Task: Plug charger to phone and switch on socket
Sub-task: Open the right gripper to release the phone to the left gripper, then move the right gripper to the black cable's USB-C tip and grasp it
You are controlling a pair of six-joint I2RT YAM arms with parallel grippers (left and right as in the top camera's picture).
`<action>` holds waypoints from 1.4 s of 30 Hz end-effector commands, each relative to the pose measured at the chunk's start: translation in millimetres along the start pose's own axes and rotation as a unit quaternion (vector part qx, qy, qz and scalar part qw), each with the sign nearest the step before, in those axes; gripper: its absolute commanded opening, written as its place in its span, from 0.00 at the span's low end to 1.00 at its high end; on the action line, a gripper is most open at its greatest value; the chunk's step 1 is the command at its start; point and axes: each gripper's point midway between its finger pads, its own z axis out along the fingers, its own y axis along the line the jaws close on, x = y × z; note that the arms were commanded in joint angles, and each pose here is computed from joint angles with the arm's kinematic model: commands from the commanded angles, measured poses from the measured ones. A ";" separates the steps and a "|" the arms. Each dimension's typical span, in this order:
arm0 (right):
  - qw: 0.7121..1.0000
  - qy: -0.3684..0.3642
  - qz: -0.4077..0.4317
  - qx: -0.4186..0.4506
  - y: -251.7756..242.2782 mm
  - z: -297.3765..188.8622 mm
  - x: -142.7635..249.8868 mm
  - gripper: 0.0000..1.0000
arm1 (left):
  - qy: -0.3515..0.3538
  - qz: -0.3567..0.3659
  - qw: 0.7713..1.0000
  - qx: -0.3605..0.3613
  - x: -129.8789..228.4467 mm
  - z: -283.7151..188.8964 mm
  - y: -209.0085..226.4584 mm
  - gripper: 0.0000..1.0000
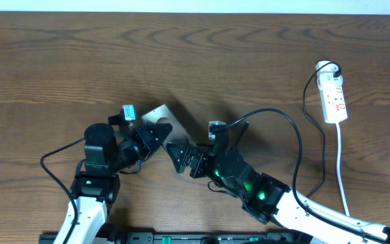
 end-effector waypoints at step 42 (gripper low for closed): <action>0.878 0.028 0.019 0.478 -217.4 -20.6 -77.2 0.63 | 0.023 0.002 0.999 -0.026 8.1 2.3 15.8 0.07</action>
